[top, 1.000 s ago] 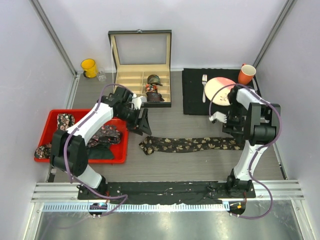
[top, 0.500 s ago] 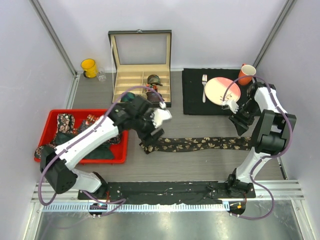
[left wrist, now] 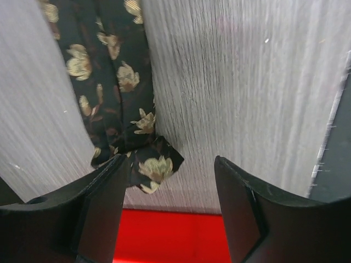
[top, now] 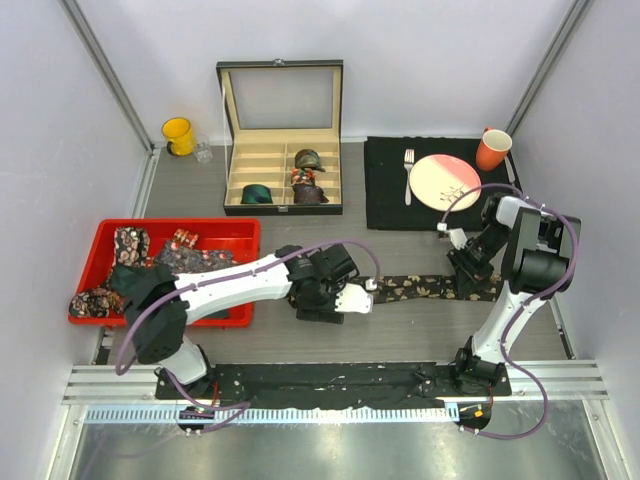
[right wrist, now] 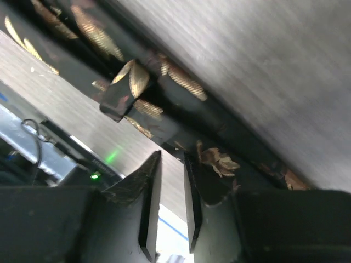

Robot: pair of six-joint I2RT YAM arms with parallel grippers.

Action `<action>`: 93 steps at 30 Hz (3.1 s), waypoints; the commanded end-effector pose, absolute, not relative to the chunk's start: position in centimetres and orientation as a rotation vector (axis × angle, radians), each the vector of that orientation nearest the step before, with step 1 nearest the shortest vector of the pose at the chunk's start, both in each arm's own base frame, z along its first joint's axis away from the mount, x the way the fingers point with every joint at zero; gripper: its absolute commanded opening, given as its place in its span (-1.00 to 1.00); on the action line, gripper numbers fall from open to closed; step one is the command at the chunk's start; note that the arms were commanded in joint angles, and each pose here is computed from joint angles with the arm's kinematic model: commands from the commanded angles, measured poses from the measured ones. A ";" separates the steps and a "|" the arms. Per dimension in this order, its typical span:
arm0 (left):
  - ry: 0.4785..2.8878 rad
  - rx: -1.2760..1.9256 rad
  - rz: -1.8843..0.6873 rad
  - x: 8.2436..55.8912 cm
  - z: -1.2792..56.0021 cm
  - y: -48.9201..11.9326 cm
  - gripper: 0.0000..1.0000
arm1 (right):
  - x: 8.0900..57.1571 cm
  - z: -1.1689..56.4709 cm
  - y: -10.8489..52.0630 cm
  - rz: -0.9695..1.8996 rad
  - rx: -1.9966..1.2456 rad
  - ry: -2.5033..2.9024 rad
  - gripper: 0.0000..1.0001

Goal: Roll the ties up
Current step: Flatten out the tie at the center of the board.

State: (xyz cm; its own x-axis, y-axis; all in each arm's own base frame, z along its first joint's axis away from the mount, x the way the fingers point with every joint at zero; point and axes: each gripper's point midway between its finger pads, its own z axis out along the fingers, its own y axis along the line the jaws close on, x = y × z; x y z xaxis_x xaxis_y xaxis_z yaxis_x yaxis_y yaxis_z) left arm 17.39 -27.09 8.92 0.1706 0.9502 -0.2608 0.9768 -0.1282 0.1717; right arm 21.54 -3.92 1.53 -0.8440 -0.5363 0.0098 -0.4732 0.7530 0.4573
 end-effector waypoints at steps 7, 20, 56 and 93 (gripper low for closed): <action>1.834 2.233 0.214 21.6 6.2 -22.1 -0.10 | 21.0 -2.7 -9.3 -0.412 0.648 -2.869 -0.44; 1.950 1.806 -0.355 23.8 14.6 -20.3 0.21 | 20.3 -2.9 -12.9 -0.358 0.647 -2.863 -0.45; 1.877 2.355 0.068 27.1 6.6 -18.1 -0.99 | 20.8 -3.7 -14.8 -0.267 0.722 -2.845 -0.47; 1.455 2.262 -0.516 25.6 6.0 -30.1 0.18 | 21.5 -0.9 -13.5 -0.405 0.742 -2.858 -0.43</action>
State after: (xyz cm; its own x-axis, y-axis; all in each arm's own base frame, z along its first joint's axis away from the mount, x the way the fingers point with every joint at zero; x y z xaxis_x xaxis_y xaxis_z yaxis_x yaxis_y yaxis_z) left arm 24.74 -28.21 6.43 0.3402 0.7981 -0.4973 0.9322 -0.3557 0.0670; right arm 17.38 -12.09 1.27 -0.8409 -0.4906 0.2285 -0.3791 0.8353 0.3981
